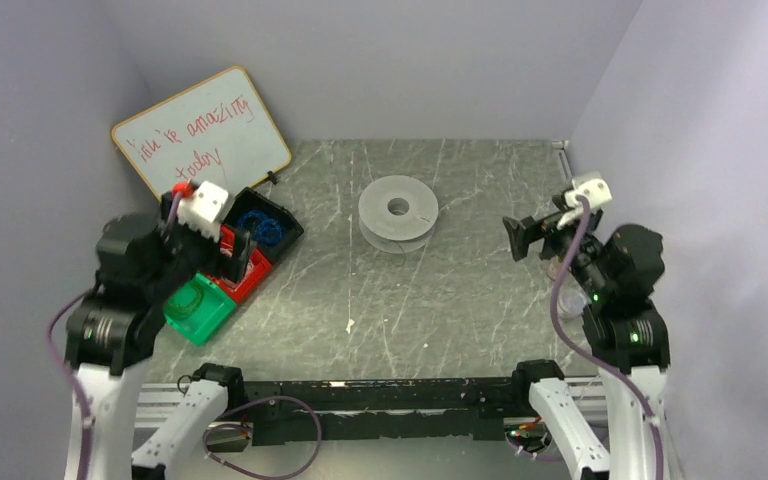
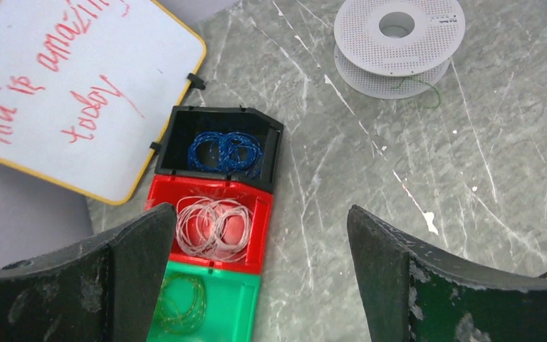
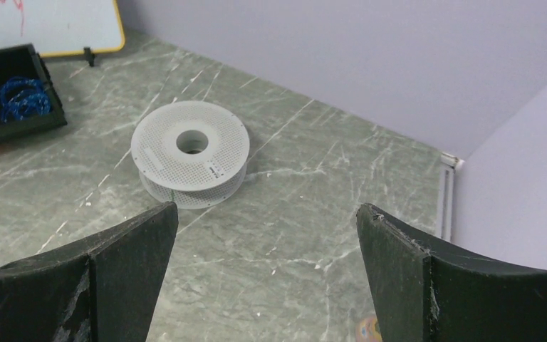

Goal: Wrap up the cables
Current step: Reset both arms

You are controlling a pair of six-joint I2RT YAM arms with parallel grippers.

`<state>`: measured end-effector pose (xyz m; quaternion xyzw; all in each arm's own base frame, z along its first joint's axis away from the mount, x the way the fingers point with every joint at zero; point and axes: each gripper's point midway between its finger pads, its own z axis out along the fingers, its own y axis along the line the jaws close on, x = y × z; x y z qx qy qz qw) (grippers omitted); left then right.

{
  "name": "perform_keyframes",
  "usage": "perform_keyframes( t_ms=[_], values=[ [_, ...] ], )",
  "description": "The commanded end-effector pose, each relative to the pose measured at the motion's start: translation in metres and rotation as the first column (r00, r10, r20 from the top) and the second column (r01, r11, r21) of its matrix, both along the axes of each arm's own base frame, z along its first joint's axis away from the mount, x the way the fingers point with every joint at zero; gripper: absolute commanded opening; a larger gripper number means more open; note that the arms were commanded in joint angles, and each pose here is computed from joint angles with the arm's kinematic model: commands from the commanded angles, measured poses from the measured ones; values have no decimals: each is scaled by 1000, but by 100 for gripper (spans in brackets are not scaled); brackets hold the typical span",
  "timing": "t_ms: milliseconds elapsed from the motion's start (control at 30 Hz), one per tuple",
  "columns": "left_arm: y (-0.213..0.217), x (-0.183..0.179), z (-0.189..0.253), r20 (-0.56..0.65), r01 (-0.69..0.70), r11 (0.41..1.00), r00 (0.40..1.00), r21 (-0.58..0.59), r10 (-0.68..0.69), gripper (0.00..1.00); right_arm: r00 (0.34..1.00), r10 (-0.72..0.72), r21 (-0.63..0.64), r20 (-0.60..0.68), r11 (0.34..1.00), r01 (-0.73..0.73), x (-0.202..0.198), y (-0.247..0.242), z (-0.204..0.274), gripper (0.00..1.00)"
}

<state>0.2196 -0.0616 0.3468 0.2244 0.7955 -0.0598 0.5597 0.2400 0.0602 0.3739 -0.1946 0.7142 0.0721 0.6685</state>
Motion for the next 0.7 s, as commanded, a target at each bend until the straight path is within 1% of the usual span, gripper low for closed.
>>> perform_keyframes(
  t_ms=[0, 100, 200, 267, 500, 667],
  values=[
    [15, -42, -4, 51, -17, 999, 999, 46, 15, 94, 992, -119, 44, 34, 992, 117, -33, -19, 14, 99],
    [23, -58, -11, 67, -57, 998, 996, 39, 55, 94, 984, -163, 58, 70, 986, 159, -55, -28, 25, 99],
    [38, -56, -8, 117, -164, 987, 980, 4, 162, 94, 985, -149, 67, 90, 987, 143, -76, -26, 31, 99],
    [41, -54, -9, 119, -194, 981, 974, -13, 194, 94, 988, -122, 49, 92, 992, 118, -85, -23, 29, 99],
    [23, -57, -24, 67, -97, 995, 993, -35, 99, 94, 989, -105, 9, 103, 994, 105, -85, -22, 28, 99],
    [24, -52, -34, 57, -111, 993, 992, -36, 113, 94, 994, -73, 40, 79, 997, 70, -76, -14, 24, 100]
  ],
)
